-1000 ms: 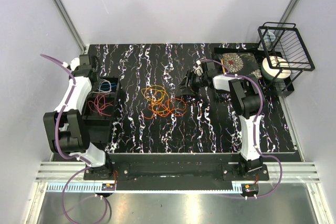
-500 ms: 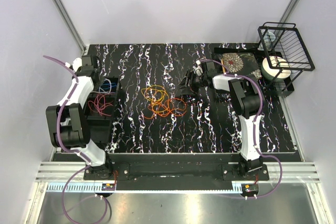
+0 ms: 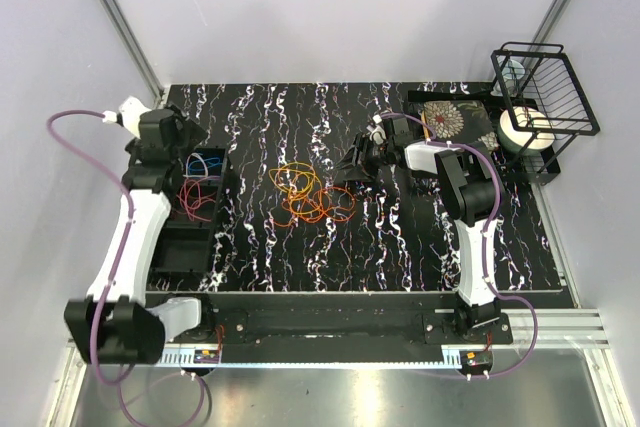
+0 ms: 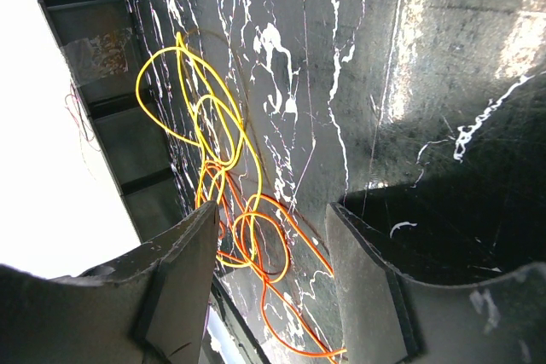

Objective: Untangle the cables

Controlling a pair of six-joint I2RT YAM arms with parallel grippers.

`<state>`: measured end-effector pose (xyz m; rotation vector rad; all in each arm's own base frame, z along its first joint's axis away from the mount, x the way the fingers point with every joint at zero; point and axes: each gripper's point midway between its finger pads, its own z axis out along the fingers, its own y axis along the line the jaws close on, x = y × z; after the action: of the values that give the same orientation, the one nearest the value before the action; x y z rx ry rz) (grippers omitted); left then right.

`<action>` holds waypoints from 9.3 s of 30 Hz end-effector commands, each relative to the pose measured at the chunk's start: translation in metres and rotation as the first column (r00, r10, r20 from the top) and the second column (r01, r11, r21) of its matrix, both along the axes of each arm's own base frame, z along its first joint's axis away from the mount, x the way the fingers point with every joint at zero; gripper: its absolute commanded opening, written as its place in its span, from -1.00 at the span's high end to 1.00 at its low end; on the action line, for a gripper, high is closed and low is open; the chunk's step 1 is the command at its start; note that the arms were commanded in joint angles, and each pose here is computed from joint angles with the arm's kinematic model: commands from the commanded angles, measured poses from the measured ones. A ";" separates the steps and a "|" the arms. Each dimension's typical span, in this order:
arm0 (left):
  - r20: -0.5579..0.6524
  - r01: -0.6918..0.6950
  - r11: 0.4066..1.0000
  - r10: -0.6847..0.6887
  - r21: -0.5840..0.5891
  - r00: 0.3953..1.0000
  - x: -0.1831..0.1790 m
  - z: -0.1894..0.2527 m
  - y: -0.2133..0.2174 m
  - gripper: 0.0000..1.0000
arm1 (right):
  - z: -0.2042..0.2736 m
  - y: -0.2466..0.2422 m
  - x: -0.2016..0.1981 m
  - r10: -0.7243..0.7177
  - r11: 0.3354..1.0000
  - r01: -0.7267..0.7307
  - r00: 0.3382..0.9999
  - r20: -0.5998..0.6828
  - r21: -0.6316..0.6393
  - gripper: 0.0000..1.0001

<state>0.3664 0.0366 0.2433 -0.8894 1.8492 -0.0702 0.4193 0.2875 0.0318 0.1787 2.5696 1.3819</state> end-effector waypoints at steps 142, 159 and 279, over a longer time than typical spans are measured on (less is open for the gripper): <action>-0.203 0.666 0.744 -0.645 0.053 0.736 -0.086 -0.036 -0.206 -0.90 | -0.041 -0.001 -0.014 0.007 0.995 -0.015 0.997 -0.078 -0.096 -0.22; -0.387 0.549 0.835 -0.517 -0.033 0.764 -0.064 -0.164 -0.221 -0.28 | -0.041 -0.002 -0.015 0.011 0.995 -0.019 0.997 -0.079 -0.097 -0.22; 0.100 -0.081 0.915 0.045 0.396 0.994 -0.196 0.131 0.030 1.00 | -0.047 0.006 -0.020 0.032 0.994 -0.041 0.995 -0.093 -0.104 -0.22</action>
<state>0.1783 0.0555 0.3784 -0.5565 1.7218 0.2827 0.4165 0.2996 0.0308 0.1479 2.5927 1.4185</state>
